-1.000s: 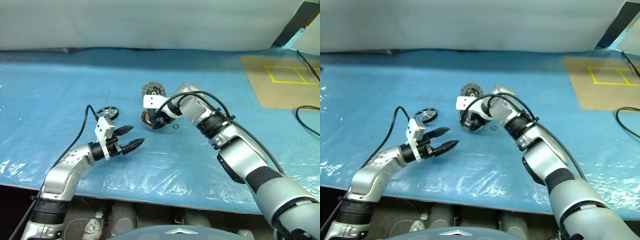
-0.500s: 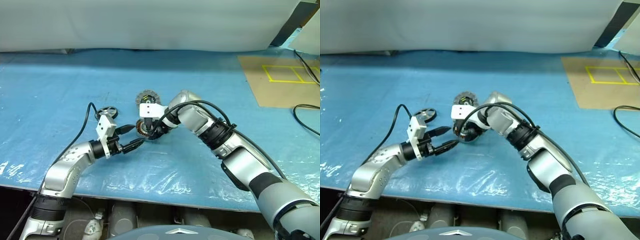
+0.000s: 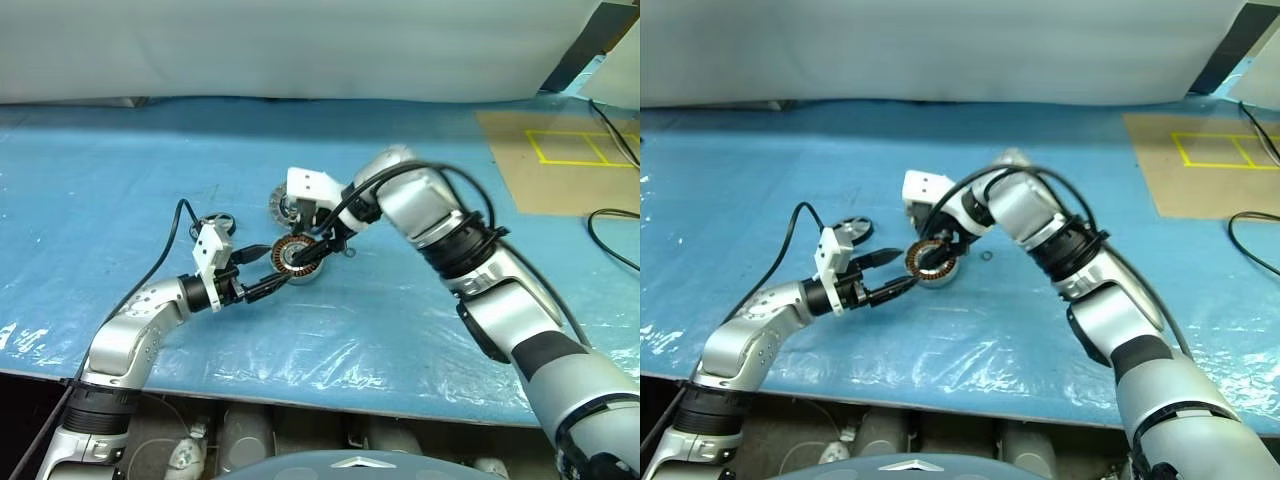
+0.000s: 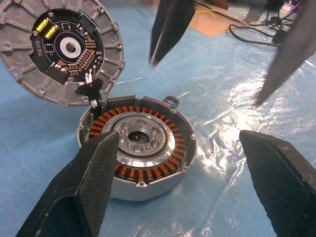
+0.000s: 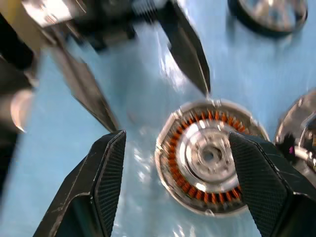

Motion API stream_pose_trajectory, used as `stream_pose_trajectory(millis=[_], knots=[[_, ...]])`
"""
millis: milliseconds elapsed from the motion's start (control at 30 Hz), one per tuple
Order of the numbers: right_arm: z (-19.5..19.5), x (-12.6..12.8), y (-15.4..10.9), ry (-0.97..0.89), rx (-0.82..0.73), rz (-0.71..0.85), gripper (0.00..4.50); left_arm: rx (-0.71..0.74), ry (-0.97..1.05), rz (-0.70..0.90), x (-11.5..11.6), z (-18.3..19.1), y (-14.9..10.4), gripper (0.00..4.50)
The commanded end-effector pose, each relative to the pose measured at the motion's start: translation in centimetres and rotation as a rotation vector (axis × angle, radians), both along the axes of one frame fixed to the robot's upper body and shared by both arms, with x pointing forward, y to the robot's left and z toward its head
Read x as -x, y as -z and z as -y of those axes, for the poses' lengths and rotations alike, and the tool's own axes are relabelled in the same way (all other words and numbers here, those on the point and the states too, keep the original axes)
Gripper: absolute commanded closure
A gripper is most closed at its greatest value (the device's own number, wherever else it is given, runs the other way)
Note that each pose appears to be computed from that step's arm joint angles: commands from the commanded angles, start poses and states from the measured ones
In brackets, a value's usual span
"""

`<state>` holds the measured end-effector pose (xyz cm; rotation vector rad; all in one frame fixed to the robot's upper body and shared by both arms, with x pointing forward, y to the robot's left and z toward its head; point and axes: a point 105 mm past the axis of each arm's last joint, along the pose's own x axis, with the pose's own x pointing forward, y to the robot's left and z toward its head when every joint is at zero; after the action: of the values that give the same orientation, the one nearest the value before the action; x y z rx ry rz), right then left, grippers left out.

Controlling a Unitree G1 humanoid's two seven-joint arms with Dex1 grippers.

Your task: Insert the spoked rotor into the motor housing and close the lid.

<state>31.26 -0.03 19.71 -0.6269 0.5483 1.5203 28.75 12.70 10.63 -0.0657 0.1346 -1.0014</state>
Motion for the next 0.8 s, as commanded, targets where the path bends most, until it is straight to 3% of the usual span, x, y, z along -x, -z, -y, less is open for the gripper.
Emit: stream_pose_trajectory(millis=[33,167,333,567,800], knots=[[0.9,0.8,-3.0,0.014,-0.105,-0.01,1.05,-0.002,0.007,0.018,0.2,-0.4,-0.6,0.42],[5.9,-0.4,-0.8,0.101,-0.095,0.194,1.05,-0.003,0.007,0.021,0.6,-0.6,-0.8,0.42],[10.2,-1.1,3.2,0.355,-0.237,0.276,1.05,0.009,0.005,0.025,0.8,-0.8,-1.2,0.42],[10.9,-2.0,8.0,0.64,-0.347,0.255,1.05,-0.007,0.03,0.024,0.4,-0.7,-1.4,0.42],[11.3,-2.9,11.7,0.72,-0.274,0.27,1.05,-0.019,0.051,0.037,-0.2,-0.3,-1.8,0.42]])
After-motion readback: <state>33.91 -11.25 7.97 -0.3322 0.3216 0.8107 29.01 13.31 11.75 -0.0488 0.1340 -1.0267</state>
